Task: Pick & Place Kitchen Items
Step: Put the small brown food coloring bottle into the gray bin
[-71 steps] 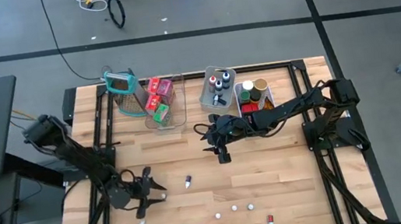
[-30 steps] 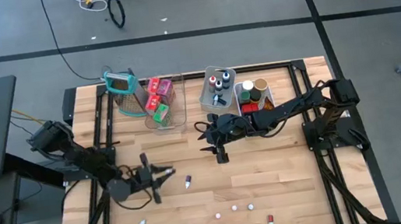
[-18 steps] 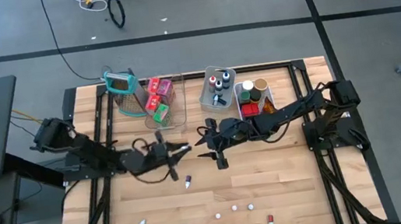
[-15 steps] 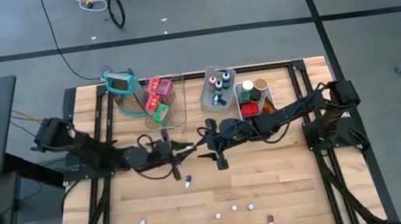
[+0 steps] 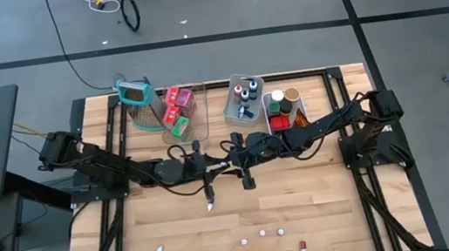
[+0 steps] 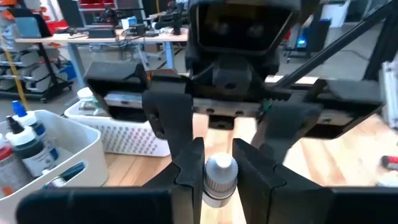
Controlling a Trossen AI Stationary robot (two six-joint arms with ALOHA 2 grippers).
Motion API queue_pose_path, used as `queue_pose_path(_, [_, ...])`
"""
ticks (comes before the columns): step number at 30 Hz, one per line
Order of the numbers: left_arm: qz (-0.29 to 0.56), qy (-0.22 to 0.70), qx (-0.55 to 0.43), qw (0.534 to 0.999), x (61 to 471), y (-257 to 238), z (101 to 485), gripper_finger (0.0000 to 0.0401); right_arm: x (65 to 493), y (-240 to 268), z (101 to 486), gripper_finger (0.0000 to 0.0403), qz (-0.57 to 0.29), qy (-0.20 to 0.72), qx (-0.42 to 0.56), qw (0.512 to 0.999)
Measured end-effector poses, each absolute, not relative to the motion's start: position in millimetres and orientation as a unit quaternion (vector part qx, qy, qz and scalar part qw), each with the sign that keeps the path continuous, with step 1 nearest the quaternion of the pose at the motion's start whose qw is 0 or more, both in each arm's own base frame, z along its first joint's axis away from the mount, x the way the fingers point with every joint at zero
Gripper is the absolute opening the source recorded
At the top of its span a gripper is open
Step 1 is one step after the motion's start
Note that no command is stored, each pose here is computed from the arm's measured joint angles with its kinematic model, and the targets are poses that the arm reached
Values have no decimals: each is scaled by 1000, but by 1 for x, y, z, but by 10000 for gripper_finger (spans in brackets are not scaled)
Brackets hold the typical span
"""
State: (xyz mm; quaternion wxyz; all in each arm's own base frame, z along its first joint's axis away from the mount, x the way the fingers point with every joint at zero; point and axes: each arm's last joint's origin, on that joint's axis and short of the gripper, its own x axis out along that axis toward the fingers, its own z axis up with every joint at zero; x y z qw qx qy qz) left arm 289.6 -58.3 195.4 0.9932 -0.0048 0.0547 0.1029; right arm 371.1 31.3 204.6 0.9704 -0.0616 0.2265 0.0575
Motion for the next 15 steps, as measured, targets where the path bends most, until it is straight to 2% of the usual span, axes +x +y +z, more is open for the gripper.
queue_pose_path(9, [107,68,-11,992,289,-58,193,75,371,31,203,87,55,233,-62,969])
queue_pose_path(15, [110,67,-20,992,289,-58,193,93,371,30,203,89,44,234,-65,969])
